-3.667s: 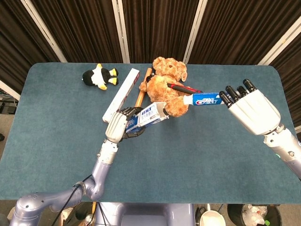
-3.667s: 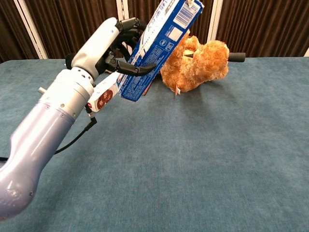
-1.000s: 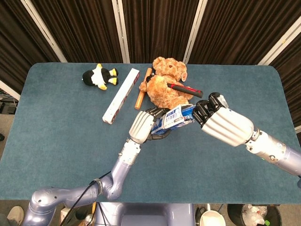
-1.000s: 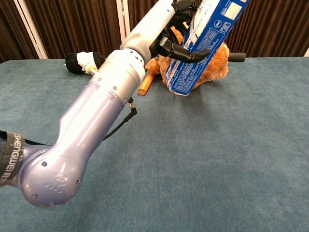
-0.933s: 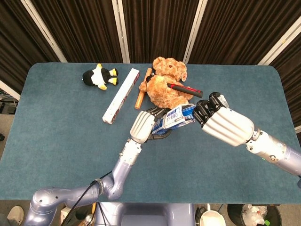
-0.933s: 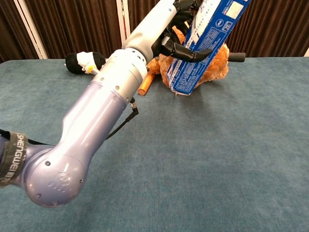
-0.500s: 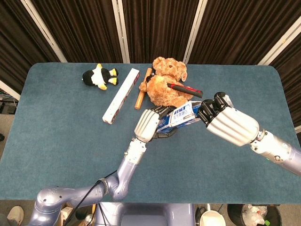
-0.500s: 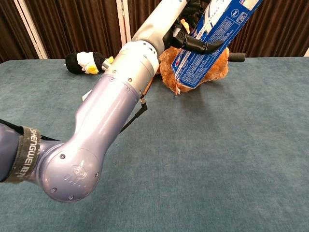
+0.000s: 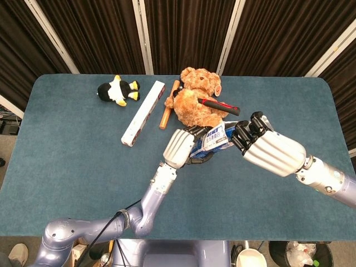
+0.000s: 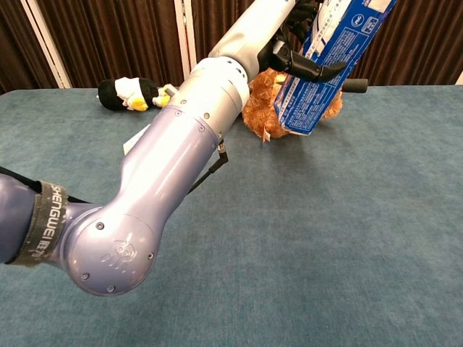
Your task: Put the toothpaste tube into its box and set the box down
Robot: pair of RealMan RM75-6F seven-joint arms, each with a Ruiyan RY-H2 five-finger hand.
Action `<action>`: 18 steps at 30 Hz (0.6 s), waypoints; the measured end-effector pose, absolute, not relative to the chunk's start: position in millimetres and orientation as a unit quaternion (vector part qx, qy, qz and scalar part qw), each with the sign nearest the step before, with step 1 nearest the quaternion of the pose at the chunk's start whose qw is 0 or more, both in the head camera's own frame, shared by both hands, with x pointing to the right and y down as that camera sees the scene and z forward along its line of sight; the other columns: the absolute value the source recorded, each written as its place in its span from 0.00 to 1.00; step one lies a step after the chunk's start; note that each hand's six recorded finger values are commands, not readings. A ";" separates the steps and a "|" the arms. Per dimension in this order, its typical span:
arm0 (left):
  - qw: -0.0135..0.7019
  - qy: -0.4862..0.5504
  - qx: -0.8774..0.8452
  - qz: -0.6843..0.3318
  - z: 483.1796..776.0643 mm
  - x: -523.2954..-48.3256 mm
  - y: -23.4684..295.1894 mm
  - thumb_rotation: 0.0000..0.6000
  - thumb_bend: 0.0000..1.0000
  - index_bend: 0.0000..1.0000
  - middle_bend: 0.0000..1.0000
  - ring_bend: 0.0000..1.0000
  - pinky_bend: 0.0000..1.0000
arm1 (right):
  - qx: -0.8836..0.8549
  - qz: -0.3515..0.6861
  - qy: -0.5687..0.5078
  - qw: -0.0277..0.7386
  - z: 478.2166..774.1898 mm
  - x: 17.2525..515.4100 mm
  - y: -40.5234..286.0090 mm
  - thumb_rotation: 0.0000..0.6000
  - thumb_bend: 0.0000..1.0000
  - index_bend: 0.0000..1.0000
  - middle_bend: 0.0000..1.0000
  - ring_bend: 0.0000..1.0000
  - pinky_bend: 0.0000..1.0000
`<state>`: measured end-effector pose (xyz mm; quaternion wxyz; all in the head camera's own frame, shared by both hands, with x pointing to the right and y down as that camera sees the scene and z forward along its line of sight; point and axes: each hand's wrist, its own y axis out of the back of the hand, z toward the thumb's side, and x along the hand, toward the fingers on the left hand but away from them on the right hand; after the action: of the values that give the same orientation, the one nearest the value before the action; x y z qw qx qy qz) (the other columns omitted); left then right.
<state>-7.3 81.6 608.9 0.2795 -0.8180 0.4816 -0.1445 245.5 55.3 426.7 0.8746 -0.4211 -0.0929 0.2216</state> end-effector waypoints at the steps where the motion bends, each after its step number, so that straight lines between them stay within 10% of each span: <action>1: 0.279 0.482 -0.818 -0.144 608.9 -7.2 81.8 1.00 0.37 0.30 0.45 0.41 0.50 | -0.420 0.222 -0.093 0.875 426.6 245.8 55.1 1.00 0.39 0.32 0.57 0.47 0.34; 11: 0.275 0.486 -0.818 -0.141 608.0 -6.9 83.7 1.00 0.37 0.30 0.45 0.41 0.50 | -0.407 0.226 -0.113 0.878 424.2 248.2 53.0 1.00 0.39 0.02 0.33 0.23 0.18; 18: 0.274 0.490 -0.815 -0.141 608.2 -10.0 82.2 1.00 0.37 0.30 0.45 0.41 0.50 | -0.405 0.225 -0.129 0.877 421.6 249.6 52.9 1.00 0.39 0.00 0.29 0.20 0.14</action>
<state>-10.0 82.2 608.2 0.2739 -0.8152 0.4903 -0.1414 249.6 52.9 421.6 0.8771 -0.4045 -0.1285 0.2249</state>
